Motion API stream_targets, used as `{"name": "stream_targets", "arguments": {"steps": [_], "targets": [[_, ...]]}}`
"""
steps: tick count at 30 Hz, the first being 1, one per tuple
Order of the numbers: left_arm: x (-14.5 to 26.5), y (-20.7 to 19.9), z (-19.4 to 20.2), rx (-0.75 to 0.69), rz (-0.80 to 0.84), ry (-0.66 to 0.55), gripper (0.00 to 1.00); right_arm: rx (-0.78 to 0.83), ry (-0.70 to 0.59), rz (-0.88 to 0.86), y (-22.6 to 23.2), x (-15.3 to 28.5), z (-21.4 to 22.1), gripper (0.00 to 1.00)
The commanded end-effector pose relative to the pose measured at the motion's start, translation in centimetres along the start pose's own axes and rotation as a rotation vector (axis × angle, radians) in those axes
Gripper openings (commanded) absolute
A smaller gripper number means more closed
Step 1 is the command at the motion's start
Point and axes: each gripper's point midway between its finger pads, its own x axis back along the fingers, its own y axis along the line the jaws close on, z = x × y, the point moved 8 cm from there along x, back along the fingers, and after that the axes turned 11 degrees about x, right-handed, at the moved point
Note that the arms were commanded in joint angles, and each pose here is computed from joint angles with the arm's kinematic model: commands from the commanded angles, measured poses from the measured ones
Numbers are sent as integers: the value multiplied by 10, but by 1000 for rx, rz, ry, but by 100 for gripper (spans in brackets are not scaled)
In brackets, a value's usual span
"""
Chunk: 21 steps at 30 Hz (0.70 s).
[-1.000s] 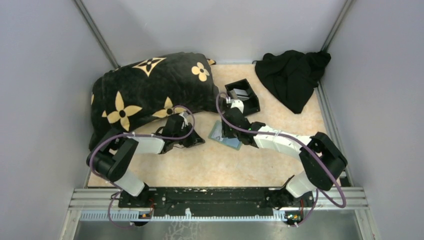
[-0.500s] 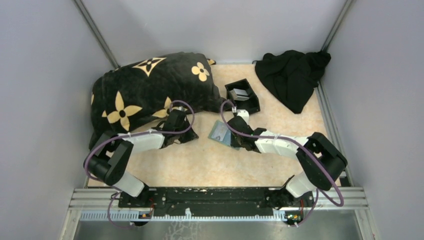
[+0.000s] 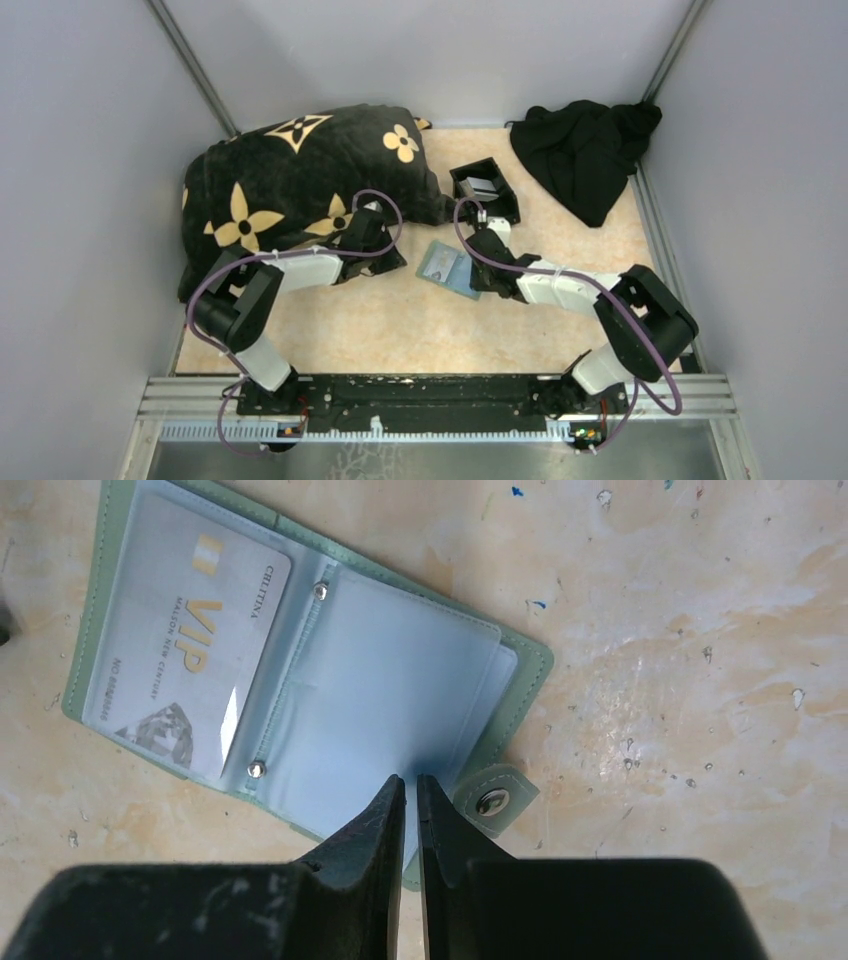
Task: Put the credit cards into the card holder
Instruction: Adjust the card holder at the center of the board.
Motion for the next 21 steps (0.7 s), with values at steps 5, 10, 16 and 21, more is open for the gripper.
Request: {"name": "stream_targets", "arguments": {"steps": [5,10,16,21], "targets": [[-13,15,18,-54,-86,62,15,16,10,64,-14,-14,-6,10],[-14,15,24,-64,-86,73,15,11,25,78,-19,-20,-5,10],[-15,16,35,-69,-91,91,15,3,23,85,-26,-19,-6,9],[-16,17,40,-72,-94,101,15,11,-9,101,-30,-5,-14,9]]}}
